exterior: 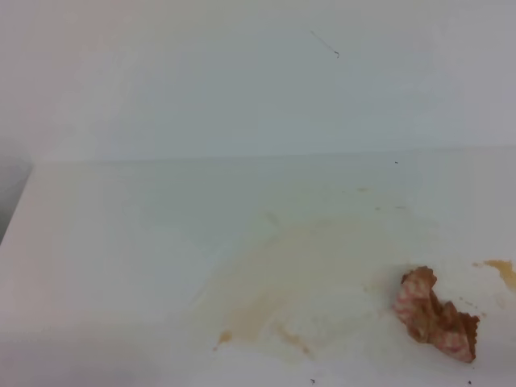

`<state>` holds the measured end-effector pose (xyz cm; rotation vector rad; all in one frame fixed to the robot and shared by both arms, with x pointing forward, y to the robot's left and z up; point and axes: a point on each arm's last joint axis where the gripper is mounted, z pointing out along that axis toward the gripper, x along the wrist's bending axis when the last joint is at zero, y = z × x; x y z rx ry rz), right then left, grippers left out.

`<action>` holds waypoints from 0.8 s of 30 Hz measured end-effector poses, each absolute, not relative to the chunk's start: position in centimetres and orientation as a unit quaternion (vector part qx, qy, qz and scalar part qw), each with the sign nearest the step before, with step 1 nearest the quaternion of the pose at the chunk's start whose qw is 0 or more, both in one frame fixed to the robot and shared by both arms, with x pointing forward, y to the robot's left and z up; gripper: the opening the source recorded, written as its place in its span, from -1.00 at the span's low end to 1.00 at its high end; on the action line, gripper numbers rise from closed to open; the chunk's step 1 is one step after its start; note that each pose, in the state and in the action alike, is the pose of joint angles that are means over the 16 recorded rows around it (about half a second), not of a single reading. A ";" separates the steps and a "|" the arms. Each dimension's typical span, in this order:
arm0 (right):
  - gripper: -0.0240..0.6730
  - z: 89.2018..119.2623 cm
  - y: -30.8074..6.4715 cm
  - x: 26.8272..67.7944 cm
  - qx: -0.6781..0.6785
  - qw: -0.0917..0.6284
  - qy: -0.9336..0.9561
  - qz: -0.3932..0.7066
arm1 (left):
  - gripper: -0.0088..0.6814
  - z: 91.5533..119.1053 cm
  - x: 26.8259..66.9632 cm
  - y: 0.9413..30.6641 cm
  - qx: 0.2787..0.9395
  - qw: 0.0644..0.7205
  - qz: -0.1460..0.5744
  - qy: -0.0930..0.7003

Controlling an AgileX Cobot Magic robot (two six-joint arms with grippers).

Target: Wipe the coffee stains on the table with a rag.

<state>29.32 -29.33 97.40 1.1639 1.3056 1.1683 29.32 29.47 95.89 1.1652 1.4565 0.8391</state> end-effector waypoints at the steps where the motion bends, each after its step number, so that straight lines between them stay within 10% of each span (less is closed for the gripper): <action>1: -0.93 97.4 -29.3 29.3 0.481 0.496 0.539 0.482 | -0.99 95.9 29.3 29.5 0.486 0.521 0.350 0.608; 24: -0.93 97.4 -29.8 29.4 0.471 0.531 0.521 0.474 | -0.99 96.1 29.3 29.5 0.485 0.523 0.352 0.606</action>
